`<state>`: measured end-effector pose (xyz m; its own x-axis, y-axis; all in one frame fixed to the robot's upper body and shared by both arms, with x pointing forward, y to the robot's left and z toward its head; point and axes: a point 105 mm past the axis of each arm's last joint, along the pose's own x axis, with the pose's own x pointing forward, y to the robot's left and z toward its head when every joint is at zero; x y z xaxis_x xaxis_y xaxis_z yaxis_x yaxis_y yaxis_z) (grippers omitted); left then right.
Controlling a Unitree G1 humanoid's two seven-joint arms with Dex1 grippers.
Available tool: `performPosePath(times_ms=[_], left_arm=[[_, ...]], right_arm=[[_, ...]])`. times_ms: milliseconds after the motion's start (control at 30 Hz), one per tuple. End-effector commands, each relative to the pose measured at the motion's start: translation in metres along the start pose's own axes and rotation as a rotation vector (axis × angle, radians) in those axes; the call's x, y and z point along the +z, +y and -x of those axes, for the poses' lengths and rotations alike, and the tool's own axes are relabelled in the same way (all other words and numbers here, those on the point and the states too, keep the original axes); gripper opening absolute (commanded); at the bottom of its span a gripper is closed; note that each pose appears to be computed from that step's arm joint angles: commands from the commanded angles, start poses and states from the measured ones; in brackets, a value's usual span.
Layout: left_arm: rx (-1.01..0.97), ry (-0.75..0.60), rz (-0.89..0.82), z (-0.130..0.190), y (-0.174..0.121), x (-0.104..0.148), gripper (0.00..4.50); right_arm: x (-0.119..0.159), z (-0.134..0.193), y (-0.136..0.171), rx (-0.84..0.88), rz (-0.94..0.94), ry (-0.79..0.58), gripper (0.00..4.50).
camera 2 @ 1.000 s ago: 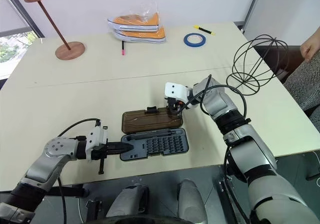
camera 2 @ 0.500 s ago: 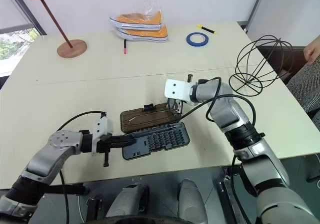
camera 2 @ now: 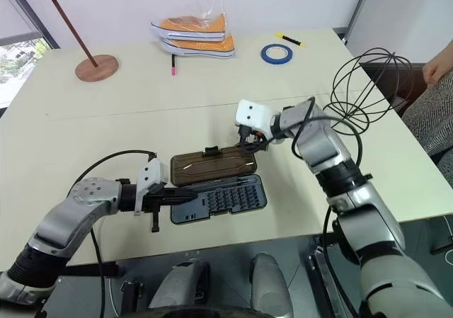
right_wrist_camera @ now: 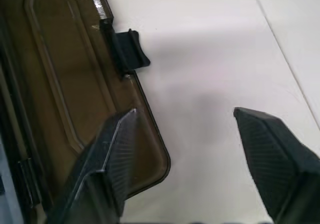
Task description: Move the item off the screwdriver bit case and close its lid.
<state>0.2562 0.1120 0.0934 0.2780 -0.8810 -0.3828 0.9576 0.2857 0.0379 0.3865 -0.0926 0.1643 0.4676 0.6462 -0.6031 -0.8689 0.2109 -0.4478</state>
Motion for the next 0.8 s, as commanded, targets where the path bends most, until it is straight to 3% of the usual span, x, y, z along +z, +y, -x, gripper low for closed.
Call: performPosePath(times_ms=[33,300,633,733,800], left_arm=[[0.011,-0.029,-0.028,0.001,-0.002,0.01,0.0],[0.03,-0.029,-0.015,0.003,-0.006,0.007,0.0],[0.044,-0.026,-0.008,0.005,-0.007,0.0,0.0],[0.047,-0.022,-0.008,0.006,-0.006,-0.005,0.0],[0.049,-0.02,-0.008,0.007,-0.005,-0.008,0.0]], right_arm=[[0.005,-0.002,-0.009,0.06,-0.016,-0.016,2.94],[-0.006,-0.02,0.002,0.199,-0.097,0.0,2.94],[-0.021,-0.03,-0.001,0.205,-0.143,0.04,2.94],[-0.024,-0.031,0.001,0.218,-0.15,0.052,2.1],[-0.027,-0.032,0.003,0.225,-0.154,0.059,1.08]])
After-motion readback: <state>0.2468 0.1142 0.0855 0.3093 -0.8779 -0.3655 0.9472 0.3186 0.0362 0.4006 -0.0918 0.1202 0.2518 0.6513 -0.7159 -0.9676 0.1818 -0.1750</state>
